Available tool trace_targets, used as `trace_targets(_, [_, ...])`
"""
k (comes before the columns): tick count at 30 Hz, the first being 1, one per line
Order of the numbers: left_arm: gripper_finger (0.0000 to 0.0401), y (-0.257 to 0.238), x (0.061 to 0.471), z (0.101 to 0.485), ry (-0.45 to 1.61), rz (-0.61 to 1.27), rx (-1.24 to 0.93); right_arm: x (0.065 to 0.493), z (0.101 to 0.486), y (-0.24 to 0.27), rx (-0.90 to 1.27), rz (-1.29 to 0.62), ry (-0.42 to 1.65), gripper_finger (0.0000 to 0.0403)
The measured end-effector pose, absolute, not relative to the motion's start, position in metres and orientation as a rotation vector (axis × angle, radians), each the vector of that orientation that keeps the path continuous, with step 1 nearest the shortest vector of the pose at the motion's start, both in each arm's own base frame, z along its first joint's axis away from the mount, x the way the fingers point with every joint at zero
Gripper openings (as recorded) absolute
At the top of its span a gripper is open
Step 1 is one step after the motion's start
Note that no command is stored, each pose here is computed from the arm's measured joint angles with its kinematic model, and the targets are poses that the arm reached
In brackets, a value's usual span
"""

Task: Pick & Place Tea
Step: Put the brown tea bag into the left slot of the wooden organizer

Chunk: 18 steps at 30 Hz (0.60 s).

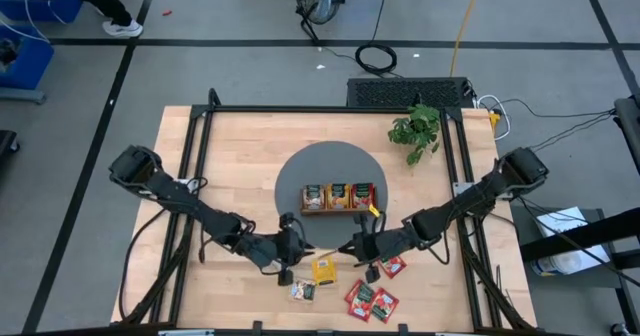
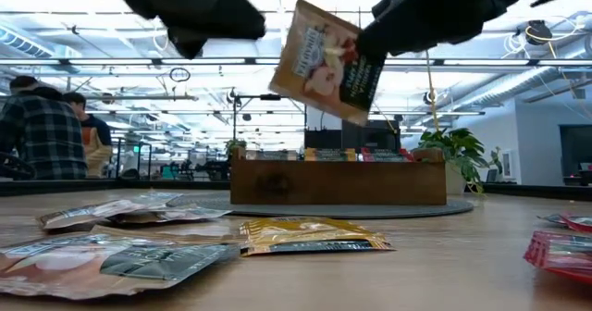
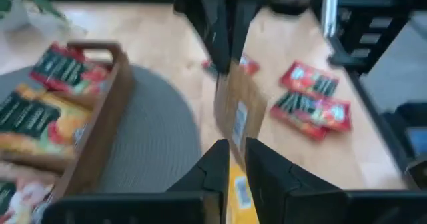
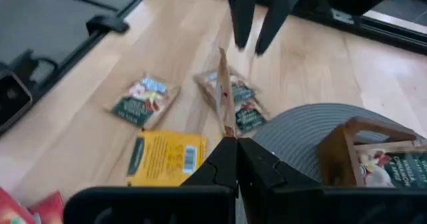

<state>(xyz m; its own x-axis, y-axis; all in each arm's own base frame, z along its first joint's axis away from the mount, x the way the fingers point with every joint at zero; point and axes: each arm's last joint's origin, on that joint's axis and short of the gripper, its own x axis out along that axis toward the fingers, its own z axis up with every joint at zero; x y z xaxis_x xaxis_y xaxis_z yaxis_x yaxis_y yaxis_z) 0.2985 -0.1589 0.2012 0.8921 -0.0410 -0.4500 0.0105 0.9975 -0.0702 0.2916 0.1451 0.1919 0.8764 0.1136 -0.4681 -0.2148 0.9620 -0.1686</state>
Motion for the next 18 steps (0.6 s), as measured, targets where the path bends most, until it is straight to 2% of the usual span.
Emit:
trace_targets(4, [0.0090,-0.156,0.299,0.196,0.494,0.012,-0.100,0.291,0.186,0.147,-0.257,0.185,0.504,0.0000])
trace_targets(9, [0.0161,-0.156,0.300,0.196,0.487,0.029,-0.112,0.287,0.184,0.148,-0.307,0.081,0.522,0.0000])
trace_targets(13, [0.0212,-0.155,0.304,0.194,0.476,0.032,-0.114,0.288,0.184,0.148,-0.329,0.081,0.515,0.0000])
trace_targets(18, [0.0243,-0.152,0.312,0.179,0.489,0.037,-0.061,0.288,0.184,0.148,-0.338,0.081,0.509,0.0000])
